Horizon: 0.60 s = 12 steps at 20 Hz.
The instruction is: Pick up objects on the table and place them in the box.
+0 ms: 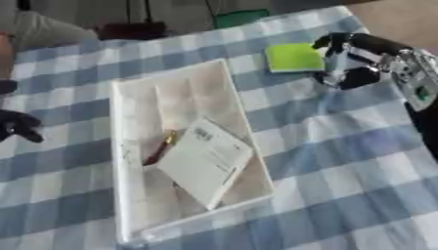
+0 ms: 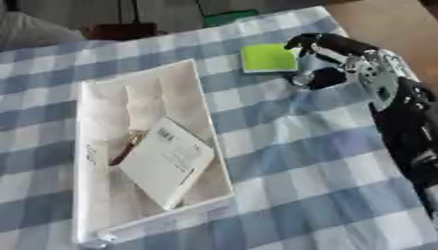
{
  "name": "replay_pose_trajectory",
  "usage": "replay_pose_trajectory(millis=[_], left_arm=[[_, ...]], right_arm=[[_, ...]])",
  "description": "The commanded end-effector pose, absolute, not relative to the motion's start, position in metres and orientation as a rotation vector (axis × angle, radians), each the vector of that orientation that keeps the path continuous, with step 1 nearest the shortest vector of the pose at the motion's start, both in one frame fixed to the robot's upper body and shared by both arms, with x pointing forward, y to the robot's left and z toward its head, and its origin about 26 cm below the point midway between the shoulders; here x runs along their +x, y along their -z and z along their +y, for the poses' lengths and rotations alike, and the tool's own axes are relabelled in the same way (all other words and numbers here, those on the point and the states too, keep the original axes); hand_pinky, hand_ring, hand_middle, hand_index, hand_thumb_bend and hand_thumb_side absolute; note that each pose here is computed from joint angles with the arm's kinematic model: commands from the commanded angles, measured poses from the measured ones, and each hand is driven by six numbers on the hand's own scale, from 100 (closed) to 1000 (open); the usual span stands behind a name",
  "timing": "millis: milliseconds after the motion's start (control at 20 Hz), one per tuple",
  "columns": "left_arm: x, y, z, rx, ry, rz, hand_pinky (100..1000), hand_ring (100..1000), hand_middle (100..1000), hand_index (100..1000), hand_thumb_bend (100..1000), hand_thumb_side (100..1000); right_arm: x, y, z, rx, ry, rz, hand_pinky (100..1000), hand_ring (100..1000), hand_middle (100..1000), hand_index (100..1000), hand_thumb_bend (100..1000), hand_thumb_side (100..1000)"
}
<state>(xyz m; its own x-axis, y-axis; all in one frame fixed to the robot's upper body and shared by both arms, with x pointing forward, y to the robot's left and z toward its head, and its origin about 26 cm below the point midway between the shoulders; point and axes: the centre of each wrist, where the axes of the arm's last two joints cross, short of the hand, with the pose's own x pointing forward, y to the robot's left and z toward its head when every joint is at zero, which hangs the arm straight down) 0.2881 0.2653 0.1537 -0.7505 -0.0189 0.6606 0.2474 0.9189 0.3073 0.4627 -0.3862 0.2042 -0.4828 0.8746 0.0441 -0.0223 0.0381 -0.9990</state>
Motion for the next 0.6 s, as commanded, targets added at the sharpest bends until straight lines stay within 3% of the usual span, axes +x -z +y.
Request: replay_pose_trajectory(millis=[50, 600], left_arm=[[0.2865, -0.1619, 0.264, -0.168, 0.523, -2.4, 513, 617, 819, 921, 239, 918], [0.2866, -0.1617, 0.2625, -0.181, 0.532, -2.401, 515, 618, 820, 922, 236, 918]], right_arm=[[0.4632, -0.2247, -0.3837, -0.976, -1.523, -1.61, 790, 783, 927, 942, 325, 589], [0.467, -0.2255, -0.3739, -1.108, -1.496, -1.608, 789, 791, 929, 945, 372, 555]])
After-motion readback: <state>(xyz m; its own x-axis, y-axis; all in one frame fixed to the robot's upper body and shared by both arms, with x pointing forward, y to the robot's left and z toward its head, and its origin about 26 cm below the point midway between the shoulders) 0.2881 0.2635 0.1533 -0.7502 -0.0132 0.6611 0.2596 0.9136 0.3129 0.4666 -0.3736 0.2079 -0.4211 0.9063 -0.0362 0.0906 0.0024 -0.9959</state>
